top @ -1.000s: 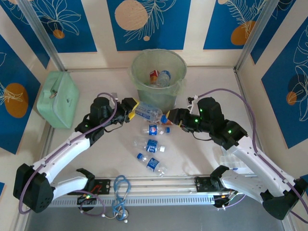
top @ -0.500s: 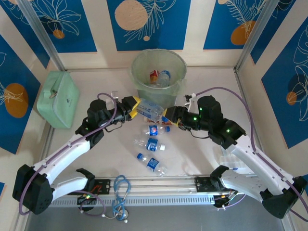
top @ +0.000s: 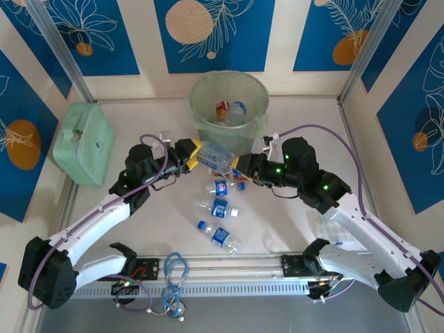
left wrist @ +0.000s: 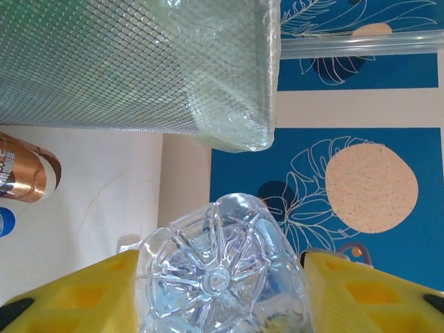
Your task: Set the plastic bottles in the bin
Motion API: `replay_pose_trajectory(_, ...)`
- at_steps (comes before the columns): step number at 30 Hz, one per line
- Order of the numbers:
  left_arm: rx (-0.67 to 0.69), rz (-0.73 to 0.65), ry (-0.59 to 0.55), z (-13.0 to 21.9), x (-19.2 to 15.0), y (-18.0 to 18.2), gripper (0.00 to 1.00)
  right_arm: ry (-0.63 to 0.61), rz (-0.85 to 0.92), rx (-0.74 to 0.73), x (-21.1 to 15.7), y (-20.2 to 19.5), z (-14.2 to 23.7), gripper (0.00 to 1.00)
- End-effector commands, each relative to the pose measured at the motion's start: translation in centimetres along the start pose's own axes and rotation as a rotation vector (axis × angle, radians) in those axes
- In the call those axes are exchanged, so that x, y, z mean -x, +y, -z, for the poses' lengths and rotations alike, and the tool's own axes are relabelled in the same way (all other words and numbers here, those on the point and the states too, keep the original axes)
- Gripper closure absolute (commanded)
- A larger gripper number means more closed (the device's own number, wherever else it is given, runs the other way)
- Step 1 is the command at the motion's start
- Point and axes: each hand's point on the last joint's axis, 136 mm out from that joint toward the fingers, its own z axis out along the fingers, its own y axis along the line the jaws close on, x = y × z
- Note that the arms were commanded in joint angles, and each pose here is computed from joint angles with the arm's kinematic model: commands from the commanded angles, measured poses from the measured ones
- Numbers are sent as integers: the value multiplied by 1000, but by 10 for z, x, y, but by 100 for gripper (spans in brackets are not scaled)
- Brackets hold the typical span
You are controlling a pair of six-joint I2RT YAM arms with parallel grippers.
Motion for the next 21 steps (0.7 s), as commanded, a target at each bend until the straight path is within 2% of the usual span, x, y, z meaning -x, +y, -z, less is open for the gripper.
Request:
replay_pose_trajectory(1, -44, -52, 17, 5, -3, -17, 49, 9, 9, -3, -2, 3, 1, 70)
replay_pose_trajectory(3, -15, -80, 16, 6, -3, -15, 42, 6, 15, -7, -1, 4, 2, 72)
replay_pose_trajectory(7, 136, -230, -27, 21, 3, -13, 5, -21, 49, -12, 6, 14, 9, 73)
replay_pose_trajectory(8, 188, -287, -53, 29, 7, -14, 0, -32, 65, -15, 9, 18, 12, 73)
replay_pose_trajectory(13, 539, -550, -202, 82, 39, -14, 0, -95, 145, -45, 30, 42, 24, 73)
replay_pose_trajectory(15, 640, -621, -241, 100, 49, -14, 0, -130, 171, -64, 42, 52, 26, 72)
replay_pose_trajectory(17, 694, -680, -264, 112, 54, -15, 0, -166, 202, -83, 56, 60, 26, 72)
replay_pose_trajectory(21, 698, -720, -251, 117, 51, -13, 1, -227, 235, -138, 87, 66, 16, 71)
